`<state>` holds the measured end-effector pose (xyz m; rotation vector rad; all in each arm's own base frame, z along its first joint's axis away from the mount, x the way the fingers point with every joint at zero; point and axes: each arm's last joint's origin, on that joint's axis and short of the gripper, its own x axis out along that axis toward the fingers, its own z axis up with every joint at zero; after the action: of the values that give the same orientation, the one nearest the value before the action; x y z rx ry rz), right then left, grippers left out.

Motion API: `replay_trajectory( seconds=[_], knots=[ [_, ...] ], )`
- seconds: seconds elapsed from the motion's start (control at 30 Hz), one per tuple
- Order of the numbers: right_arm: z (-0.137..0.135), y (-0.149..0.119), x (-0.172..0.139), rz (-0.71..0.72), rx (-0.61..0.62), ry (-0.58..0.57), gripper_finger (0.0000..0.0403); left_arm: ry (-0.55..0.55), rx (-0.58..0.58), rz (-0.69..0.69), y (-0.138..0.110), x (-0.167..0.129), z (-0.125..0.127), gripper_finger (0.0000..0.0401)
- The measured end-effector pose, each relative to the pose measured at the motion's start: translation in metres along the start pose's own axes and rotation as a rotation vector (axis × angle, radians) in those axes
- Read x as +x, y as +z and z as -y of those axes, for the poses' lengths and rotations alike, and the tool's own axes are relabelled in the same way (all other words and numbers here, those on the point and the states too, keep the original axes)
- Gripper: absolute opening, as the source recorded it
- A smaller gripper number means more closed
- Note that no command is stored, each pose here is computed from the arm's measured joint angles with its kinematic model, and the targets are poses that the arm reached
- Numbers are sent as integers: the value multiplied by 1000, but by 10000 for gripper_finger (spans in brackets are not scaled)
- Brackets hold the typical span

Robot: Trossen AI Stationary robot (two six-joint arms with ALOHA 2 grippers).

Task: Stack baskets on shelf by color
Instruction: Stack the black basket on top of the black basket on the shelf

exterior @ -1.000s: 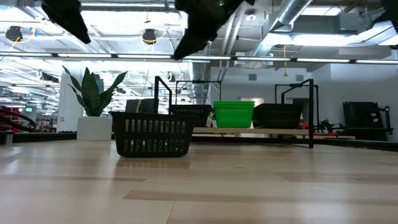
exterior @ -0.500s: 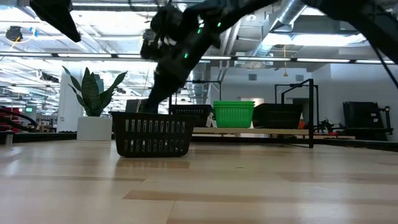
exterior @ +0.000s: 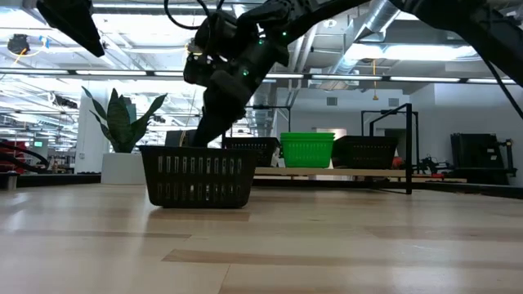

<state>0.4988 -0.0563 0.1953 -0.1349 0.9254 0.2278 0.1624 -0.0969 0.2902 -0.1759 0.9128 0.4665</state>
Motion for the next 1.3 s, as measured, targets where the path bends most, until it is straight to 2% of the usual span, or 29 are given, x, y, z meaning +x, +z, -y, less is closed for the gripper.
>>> replay_trajectory(
  seconds=[0.43, 0.6, 0.73, 0.93, 1.13, 1.3],
  knots=[
    [-16, -8, 24, -57, 28, 67, 233, -6, -21, 0, -1, -1, 1, 261],
    [-12, -25, 43, -132, 64, 78, 226, -7, -26, 0, -1, -1, 1, 261],
    [-11, -25, 41, -162, 58, 22, 172, -7, -26, -1, -1, -1, 1, 261],
    [-12, -27, 39, -203, 51, 0, 23, -4, -24, -1, -1, -1, 1, 261],
    [-14, -20, 25, -177, 32, 115, 6, -1, -21, -4, -2, -1, 0, 261],
    [5, 4, -30, -94, 1, 82, 3, 10, -13, -10, -2, -1, -1, 261]
  ],
)
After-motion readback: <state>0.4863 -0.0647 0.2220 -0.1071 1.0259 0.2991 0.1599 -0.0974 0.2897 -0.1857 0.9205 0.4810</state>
